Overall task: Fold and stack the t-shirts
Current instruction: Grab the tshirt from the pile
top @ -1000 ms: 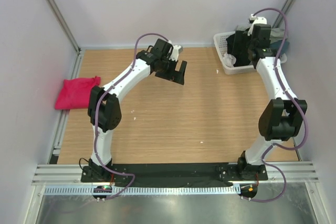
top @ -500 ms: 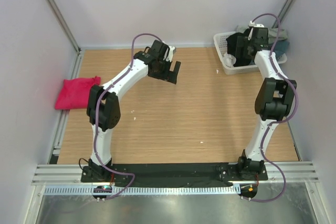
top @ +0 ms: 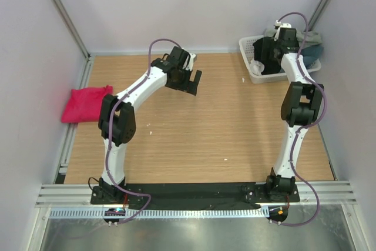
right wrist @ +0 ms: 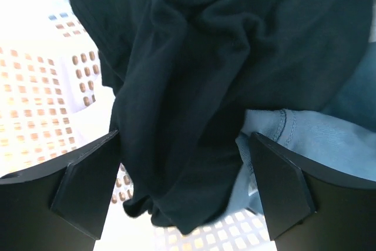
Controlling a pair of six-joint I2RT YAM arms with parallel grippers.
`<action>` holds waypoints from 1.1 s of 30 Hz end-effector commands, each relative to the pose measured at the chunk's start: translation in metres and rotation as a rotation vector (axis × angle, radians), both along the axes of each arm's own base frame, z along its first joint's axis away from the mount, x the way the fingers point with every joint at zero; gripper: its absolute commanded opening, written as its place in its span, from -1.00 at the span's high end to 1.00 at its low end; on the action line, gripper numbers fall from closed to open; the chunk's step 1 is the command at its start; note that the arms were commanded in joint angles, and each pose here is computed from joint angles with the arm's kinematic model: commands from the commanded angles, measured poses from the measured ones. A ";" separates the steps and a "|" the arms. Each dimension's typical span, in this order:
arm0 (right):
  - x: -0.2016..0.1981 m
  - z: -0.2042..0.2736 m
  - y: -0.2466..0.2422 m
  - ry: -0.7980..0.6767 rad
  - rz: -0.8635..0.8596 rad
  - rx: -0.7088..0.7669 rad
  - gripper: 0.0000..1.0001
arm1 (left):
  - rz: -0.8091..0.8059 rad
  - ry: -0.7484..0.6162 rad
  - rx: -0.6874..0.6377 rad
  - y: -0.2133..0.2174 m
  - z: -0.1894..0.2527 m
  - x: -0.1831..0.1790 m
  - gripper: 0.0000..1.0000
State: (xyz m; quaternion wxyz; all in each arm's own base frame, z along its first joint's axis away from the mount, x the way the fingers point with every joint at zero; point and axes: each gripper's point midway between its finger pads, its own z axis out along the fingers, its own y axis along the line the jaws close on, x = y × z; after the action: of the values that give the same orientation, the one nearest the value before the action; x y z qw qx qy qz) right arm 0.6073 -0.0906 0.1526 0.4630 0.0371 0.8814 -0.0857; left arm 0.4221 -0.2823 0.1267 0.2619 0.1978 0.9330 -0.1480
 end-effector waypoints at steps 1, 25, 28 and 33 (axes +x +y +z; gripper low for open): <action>0.016 0.013 0.008 -0.057 0.039 -0.020 -0.86 | 0.001 -0.023 0.012 0.004 0.000 0.005 -0.99; -0.009 0.126 0.045 -0.219 0.161 -0.058 0.97 | 0.027 -0.045 0.016 0.004 -0.001 0.011 -0.99; -0.014 0.143 0.057 -0.249 0.204 -0.029 0.98 | 0.031 -0.040 0.011 0.004 -0.002 0.010 -0.99; -0.021 0.207 0.074 -0.373 0.253 0.011 0.98 | 0.040 -0.068 0.035 0.013 0.003 0.015 -0.99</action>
State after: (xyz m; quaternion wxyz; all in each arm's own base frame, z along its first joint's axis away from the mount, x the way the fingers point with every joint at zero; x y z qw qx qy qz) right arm 0.5933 -0.0388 0.2573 0.5343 -0.0414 0.8431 -0.0444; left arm 0.4236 -0.2755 0.1166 0.2615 0.1926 0.9369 -0.1295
